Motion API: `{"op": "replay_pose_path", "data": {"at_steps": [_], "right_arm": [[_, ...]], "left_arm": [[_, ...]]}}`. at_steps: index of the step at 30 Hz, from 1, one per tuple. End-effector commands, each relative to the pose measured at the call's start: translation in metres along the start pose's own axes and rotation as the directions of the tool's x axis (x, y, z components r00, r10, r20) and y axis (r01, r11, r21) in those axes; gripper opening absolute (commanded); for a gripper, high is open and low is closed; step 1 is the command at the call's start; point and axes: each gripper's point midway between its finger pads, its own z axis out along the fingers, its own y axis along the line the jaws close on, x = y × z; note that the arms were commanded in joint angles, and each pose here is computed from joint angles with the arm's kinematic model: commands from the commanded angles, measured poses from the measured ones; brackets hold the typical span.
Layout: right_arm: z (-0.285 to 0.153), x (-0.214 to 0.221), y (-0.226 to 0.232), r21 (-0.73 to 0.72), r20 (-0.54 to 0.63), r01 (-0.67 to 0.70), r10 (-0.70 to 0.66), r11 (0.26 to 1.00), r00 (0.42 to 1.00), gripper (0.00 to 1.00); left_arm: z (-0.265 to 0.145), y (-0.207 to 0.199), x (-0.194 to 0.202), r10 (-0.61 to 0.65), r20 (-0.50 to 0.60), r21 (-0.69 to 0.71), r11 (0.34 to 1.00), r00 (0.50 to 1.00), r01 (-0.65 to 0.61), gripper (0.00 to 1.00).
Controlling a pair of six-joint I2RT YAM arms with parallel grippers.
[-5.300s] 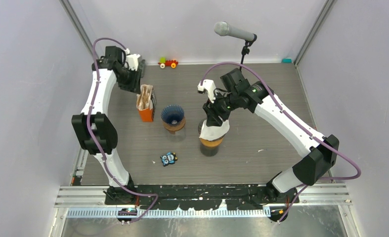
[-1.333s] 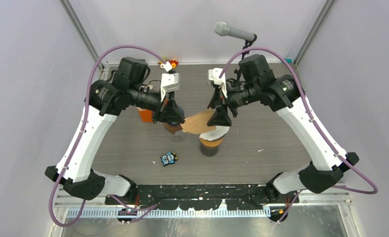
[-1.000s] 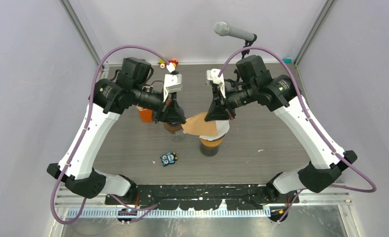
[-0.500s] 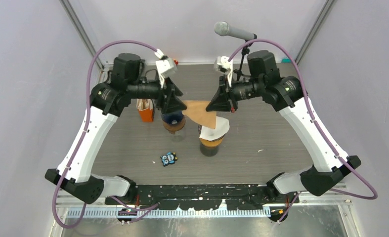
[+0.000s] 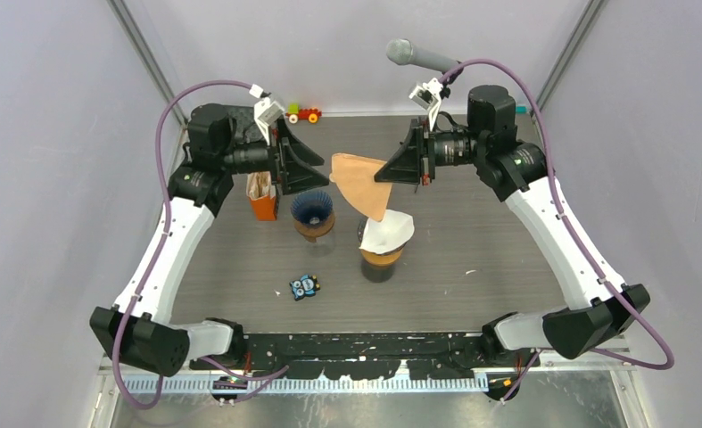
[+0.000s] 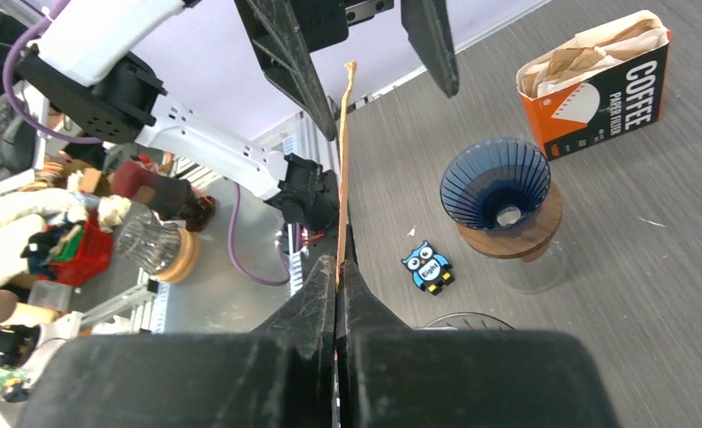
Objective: Place the coffee filter in the dripper
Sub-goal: Place the coffee filter in the coffee dripper.
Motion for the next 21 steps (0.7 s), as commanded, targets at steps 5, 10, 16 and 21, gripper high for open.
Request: {"op": "replay_pose_path", "data": {"at_steps": [5,10,16,21], "right_arm": [[-0.003,-0.023,0.014,-0.093,0.087,-0.021,0.029,0.995,0.996,0.01],[-0.002,-0.022,0.015,-0.115,0.085,-0.037,0.047,0.993,0.995,0.01],[-0.002,-0.020,0.017,-0.135,0.084,-0.040,0.051,0.990,0.995,0.01],[-0.001,-0.018,0.017,-0.152,0.075,-0.046,0.058,0.987,0.995,0.01]], "left_arm": [[-0.003,-0.031,-0.017,0.102,0.055,0.097,0.990,0.993,-0.107,0.60],[0.002,-0.024,-0.019,0.088,0.064,0.077,0.993,0.994,-0.093,0.57],[0.007,-0.014,-0.027,0.069,0.071,0.056,0.996,0.995,-0.073,0.55],[0.009,-0.008,-0.032,0.065,0.079,0.030,0.997,0.995,-0.067,0.53]]}}
